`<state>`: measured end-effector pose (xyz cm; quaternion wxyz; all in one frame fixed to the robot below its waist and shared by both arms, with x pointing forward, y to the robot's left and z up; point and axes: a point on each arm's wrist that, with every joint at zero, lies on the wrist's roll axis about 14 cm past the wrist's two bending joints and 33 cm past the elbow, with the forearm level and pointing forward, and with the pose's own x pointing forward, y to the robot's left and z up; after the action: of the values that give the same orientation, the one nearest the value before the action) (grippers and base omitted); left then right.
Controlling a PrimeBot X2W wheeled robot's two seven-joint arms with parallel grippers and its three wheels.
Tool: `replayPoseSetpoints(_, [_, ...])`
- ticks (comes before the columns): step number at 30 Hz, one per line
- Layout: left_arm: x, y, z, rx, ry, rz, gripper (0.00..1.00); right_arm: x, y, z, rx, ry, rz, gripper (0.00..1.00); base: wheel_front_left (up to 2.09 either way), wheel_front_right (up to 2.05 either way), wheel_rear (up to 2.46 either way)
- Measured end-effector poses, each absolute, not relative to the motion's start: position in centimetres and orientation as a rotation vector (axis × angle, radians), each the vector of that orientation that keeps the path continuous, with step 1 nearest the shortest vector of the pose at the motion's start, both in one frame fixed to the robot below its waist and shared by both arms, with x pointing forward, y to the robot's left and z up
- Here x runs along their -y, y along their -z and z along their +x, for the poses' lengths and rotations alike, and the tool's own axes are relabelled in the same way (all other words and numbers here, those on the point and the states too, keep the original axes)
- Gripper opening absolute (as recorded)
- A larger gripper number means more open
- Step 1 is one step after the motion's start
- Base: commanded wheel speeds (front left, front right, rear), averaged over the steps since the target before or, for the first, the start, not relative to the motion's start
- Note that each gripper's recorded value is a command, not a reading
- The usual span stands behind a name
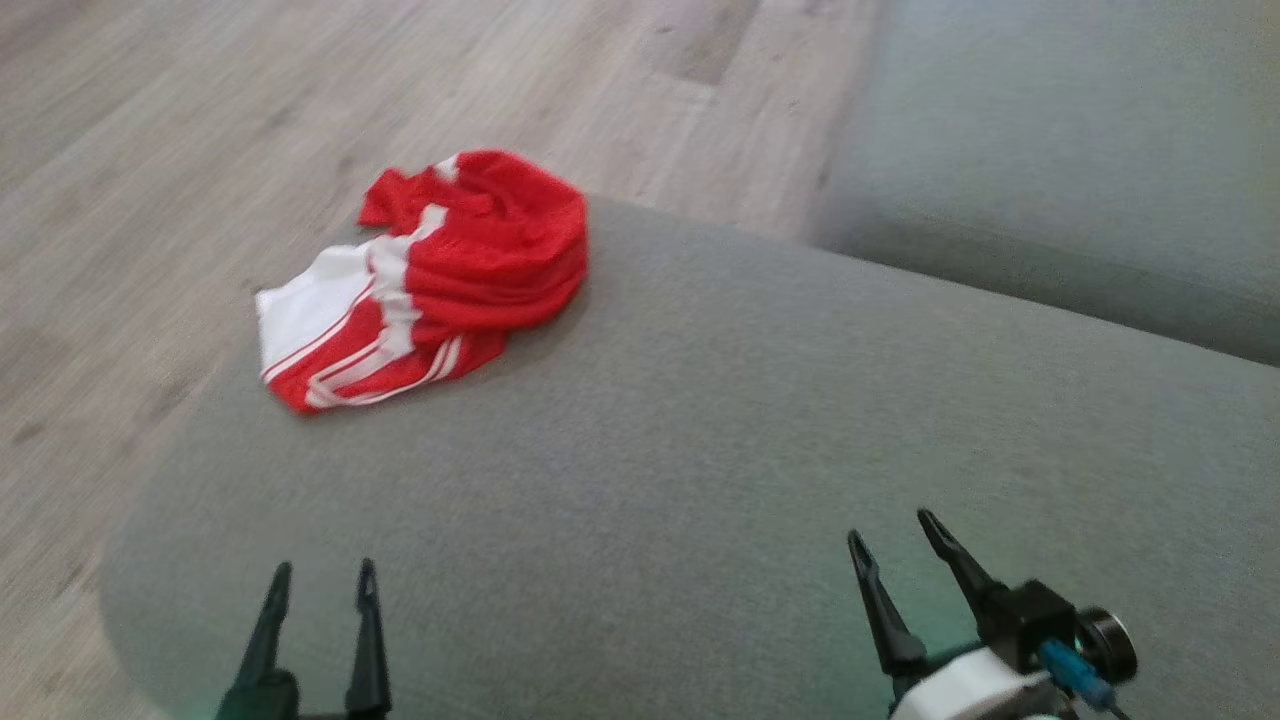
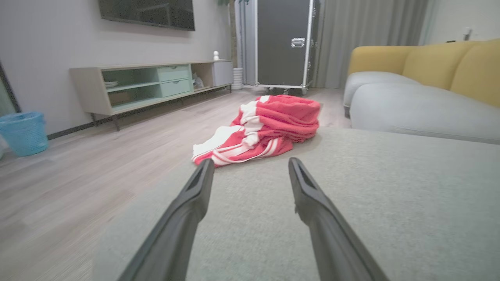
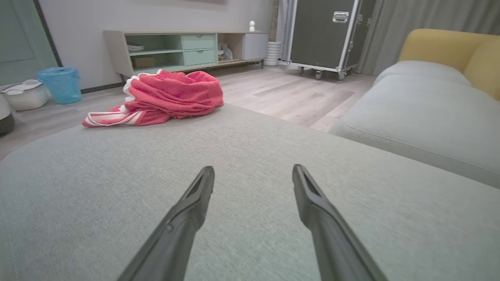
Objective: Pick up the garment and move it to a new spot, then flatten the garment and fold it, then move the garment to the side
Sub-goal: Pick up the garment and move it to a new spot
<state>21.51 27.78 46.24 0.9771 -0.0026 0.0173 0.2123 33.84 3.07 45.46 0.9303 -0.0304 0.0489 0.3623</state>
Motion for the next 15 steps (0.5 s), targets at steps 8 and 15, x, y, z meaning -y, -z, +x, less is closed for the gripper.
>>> replayPoseSetpoints(8, [-30.8,-46.4,19.2,-0.054,-0.576,0.005,1.0,-6.1,-44.9,34.8,-0.11,-0.826,-0.064,1.0,0.0,0.0,0.0])
replayPoseSetpoints(15, [-32.1,-47.8,18.9,-0.037,-0.62,0.051,1.0,-6.2,-43.7,35.7,-0.134,-0.834,-0.072,1.0,0.0,0.0,0.0])
